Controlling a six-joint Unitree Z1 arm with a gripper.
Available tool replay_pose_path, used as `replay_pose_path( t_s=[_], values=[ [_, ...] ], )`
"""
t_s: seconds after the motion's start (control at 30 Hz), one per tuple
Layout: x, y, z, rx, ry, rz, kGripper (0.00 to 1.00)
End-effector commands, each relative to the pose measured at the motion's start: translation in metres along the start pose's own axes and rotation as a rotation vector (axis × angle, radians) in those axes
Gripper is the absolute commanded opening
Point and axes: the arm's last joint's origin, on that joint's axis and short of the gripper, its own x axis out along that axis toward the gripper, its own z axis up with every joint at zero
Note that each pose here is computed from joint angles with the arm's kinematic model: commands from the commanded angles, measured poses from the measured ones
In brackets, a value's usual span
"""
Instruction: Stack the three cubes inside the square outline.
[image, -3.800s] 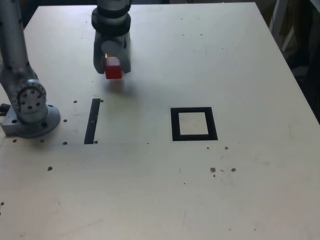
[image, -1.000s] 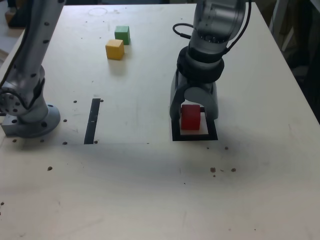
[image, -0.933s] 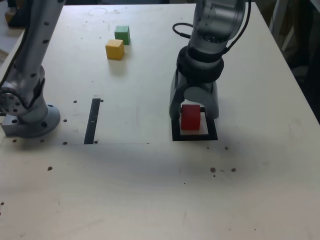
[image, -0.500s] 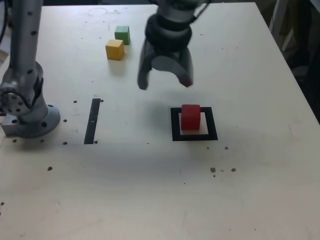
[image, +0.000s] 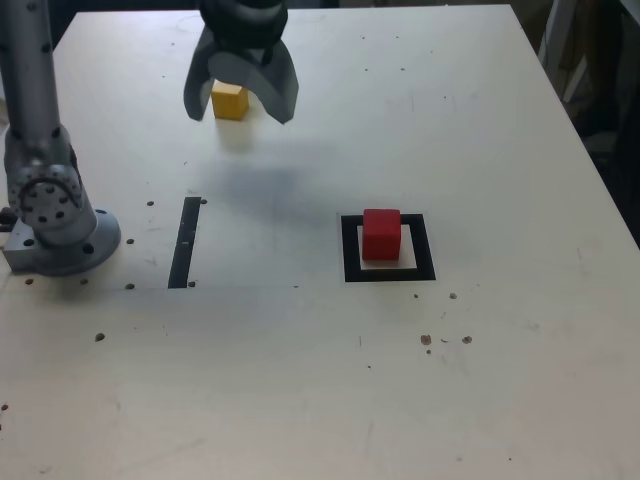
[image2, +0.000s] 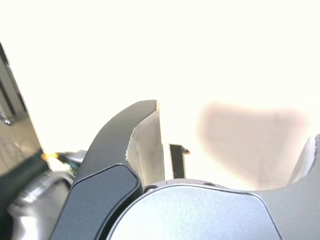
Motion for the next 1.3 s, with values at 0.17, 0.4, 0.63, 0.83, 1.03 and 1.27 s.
replay_pose_path(
  t_s=[0.17, 0.4, 0.63, 0.83, 1.03, 1.27],
  values=[
    [0.012, 0.03, -0.017, 0.013, 0.031, 0.03, 1.0],
    [0.03, 0.062, -0.026, 0.011, 0.02, 0.014, 0.99],
    [0.053, 0.086, -0.029, -0.001, 0.043, -0.035, 0.98],
    [0.071, 0.1, -0.021, 0.006, 0.062, -0.066, 0.96],
    [0.084, 0.108, -0.008, 0.015, 0.076, -0.085, 0.91],
    [0.088, 0.116, 0.002, 0.014, 0.076, -0.094, 0.82]
  ],
)
